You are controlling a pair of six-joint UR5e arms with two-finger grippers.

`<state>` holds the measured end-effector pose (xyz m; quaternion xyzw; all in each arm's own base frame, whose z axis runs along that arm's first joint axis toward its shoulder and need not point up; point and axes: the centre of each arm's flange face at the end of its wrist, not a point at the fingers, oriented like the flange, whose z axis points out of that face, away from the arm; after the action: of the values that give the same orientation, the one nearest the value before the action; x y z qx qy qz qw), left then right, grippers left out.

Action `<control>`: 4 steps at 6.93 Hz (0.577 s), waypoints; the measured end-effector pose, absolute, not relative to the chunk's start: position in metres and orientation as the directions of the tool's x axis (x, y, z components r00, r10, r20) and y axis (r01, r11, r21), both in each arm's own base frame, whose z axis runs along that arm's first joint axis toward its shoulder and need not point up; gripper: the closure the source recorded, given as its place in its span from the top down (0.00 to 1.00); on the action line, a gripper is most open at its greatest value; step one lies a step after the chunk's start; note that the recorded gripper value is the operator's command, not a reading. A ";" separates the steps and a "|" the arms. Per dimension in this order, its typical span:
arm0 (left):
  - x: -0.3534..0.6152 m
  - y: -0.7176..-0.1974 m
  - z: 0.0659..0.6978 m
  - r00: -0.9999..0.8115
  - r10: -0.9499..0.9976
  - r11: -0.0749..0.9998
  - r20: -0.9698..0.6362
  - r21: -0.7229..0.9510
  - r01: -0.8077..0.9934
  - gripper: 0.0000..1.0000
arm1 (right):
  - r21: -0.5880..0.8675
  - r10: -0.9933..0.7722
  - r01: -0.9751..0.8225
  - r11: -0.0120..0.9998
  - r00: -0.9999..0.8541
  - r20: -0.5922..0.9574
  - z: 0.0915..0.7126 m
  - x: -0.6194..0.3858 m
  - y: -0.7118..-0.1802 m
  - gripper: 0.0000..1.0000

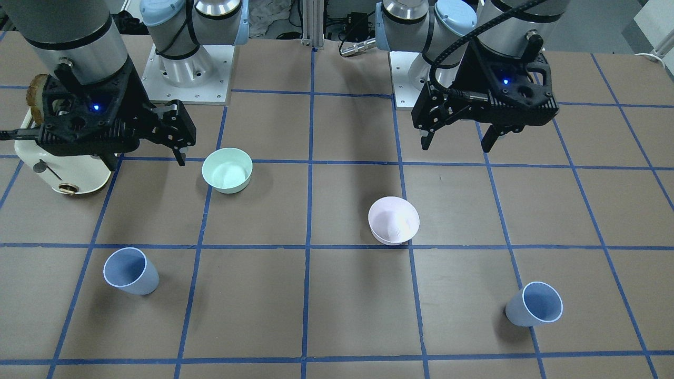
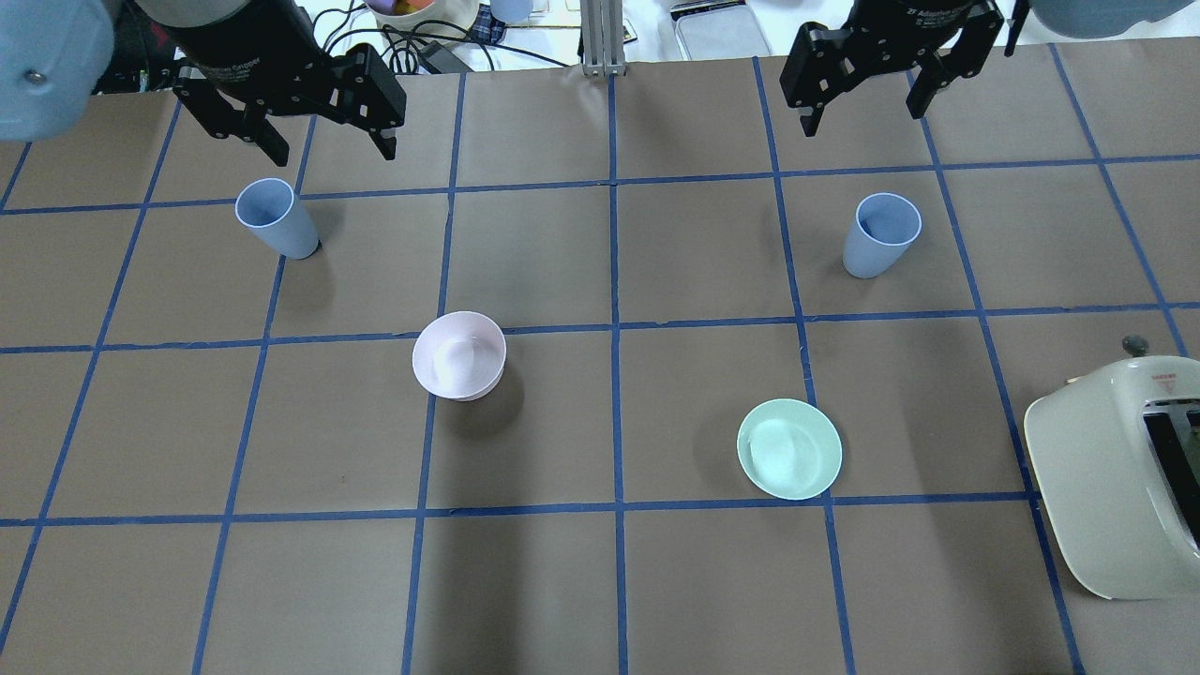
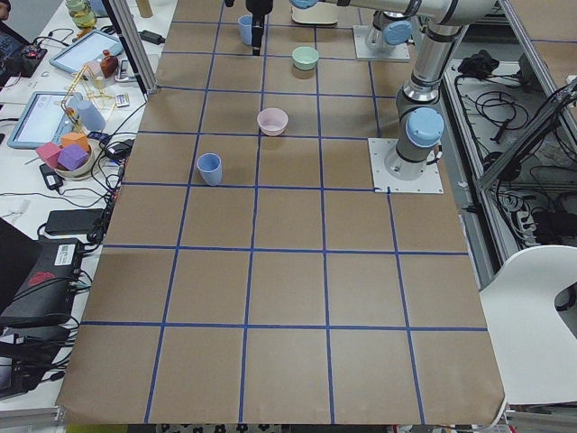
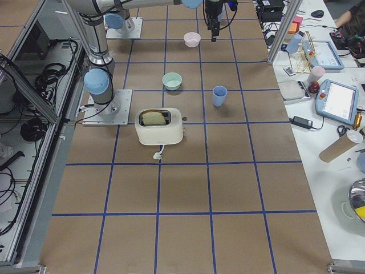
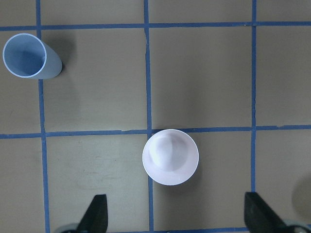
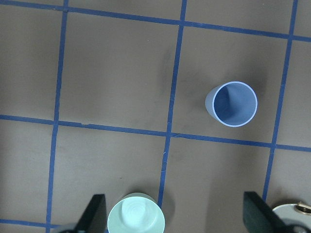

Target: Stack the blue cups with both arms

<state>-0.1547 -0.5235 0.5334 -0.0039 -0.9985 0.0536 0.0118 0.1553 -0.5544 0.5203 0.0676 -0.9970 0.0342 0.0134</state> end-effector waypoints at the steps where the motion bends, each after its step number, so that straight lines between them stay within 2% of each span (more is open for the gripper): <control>1: -0.155 -0.523 0.533 -1.000 0.009 0.995 0.023 -0.104 0.007 1.00 | -0.069 -0.141 -0.143 0.987 -0.990 0.031 0.521 0.156 -0.554 1.00; 4: -0.153 -0.521 0.534 -1.000 0.006 0.995 0.023 -0.098 0.004 1.00 | -0.081 -0.147 -0.149 0.985 -0.989 0.025 0.523 0.156 -0.554 1.00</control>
<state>-0.1532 -0.5211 0.5343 -0.0026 -0.9987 0.0492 0.0115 0.1562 -0.5540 0.5232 0.0744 -0.9963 0.0414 0.0095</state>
